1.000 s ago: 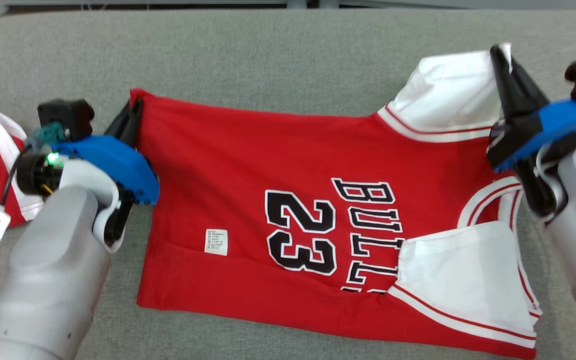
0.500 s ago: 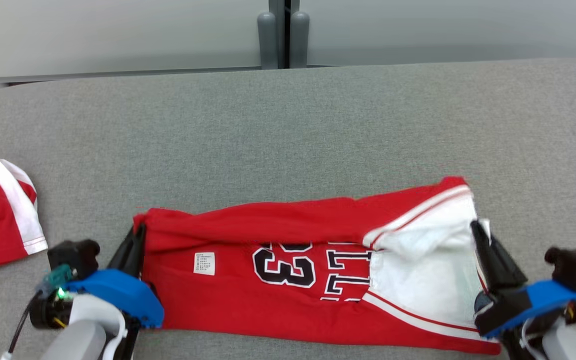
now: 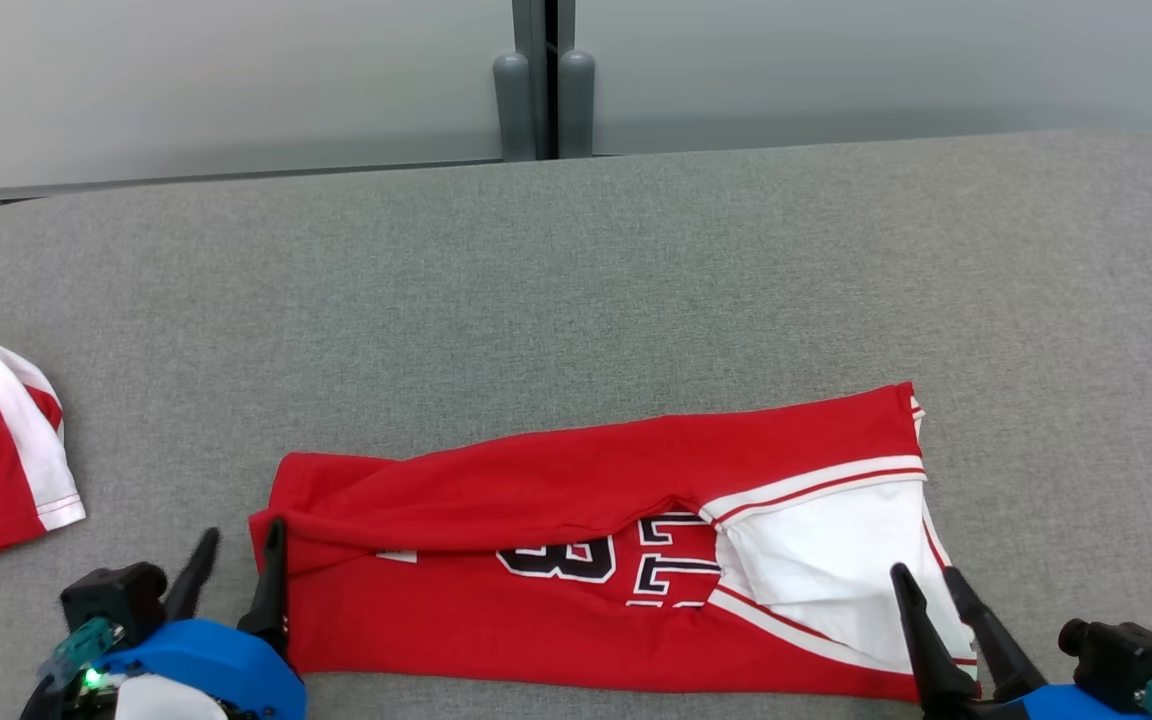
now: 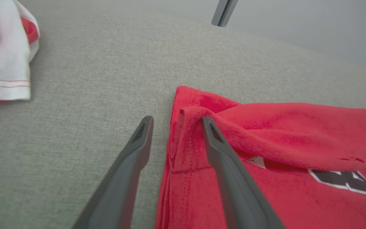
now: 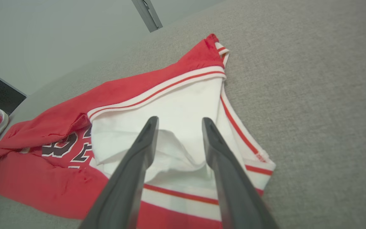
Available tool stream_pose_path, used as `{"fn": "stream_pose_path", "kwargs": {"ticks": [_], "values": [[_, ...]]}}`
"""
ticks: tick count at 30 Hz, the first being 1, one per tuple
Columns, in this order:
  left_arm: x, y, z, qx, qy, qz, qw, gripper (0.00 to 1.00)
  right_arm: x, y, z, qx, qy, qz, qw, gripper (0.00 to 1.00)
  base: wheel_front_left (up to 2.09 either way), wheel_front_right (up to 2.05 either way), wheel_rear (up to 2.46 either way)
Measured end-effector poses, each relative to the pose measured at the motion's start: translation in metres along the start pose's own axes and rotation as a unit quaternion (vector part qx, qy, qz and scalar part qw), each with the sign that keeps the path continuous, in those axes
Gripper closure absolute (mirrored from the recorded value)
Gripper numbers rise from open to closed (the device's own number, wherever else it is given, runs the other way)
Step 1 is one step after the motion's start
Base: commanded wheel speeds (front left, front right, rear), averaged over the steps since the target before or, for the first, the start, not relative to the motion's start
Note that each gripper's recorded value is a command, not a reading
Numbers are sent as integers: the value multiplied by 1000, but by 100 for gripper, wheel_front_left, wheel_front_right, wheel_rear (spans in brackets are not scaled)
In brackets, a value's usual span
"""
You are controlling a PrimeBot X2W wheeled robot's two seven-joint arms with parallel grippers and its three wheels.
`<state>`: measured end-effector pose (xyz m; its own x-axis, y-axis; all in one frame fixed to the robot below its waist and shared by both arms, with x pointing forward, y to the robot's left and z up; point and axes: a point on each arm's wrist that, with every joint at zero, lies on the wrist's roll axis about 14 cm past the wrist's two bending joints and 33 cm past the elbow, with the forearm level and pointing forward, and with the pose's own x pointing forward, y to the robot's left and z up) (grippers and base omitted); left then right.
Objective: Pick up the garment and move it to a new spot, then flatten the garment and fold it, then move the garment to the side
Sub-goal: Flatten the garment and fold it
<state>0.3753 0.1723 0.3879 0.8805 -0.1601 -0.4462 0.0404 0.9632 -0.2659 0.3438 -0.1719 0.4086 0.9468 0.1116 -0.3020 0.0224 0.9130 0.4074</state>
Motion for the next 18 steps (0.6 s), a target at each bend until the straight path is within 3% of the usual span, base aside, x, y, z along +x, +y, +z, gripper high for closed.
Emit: {"fn": "stream_pose_path", "kwargs": {"ticks": [8,18], "values": [[-14,-10,47,43,-123,8,991,0,-9,8,58,-69,-101,8,992,0,0,0,0],[-45,-38,88,107,-218,-9,970,0,-22,16,108,-147,-145,5,978,0,0,0,0]]}}
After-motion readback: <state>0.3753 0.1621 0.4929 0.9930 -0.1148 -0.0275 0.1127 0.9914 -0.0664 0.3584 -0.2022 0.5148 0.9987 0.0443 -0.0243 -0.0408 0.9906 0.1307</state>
